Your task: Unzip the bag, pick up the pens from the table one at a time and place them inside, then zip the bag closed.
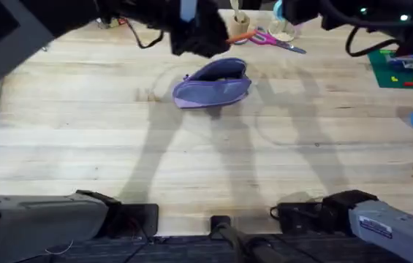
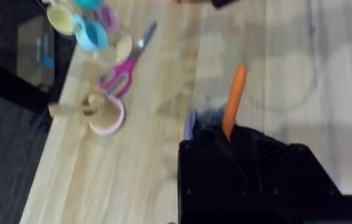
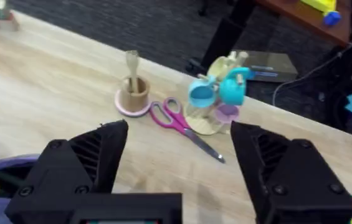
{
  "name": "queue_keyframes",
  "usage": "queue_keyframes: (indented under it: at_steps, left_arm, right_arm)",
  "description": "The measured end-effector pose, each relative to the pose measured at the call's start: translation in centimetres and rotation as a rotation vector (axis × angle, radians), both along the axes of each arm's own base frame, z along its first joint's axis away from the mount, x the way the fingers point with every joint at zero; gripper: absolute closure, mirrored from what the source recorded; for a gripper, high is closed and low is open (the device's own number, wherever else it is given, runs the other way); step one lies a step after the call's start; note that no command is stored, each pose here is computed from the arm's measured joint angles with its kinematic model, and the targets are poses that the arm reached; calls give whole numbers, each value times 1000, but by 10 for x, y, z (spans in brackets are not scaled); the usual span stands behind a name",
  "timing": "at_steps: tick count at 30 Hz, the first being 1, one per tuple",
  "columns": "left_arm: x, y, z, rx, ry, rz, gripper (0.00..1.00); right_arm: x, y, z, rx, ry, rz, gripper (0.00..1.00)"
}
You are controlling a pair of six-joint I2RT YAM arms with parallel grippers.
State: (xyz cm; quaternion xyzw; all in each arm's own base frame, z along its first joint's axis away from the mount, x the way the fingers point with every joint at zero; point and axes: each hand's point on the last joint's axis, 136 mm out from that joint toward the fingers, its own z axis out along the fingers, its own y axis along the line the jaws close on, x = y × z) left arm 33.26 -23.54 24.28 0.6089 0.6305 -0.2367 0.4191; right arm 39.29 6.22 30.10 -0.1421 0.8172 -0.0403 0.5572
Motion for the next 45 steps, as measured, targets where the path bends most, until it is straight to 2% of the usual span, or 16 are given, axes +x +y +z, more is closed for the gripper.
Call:
queue_keyframes:
  at_steps: [5,9,21,27,31,35,40,45]
  left_arm:
    - [1,-24,15,-78,26,24,959]
    - [0,-33,10,-81,75,35,959]
    - [25,-42,-65,-9,251,94,959]
    - [20,-30,-89,80,326,152,959]
    - [11,-15,-107,174,389,199,959]
    - [10,-2,-118,242,406,246,959]
    - [14,16,-124,275,429,295,959]
    - [20,29,-124,274,436,331,959]
  right_arm:
    - [-4,-16,12,4,-31,-41,6]
    - [-7,-20,18,6,-47,-52,5]
    - [-7,-21,18,6,-49,-52,5]
    - [-7,-21,18,6,-49,-52,5]
    - [-7,-21,18,6,-49,-52,5]
    - [-7,-21,18,6,-49,-52,5]
    - [-7,-21,18,6,-49,-52,5]
    - [-7,-21,18,6,-49,-52,5]
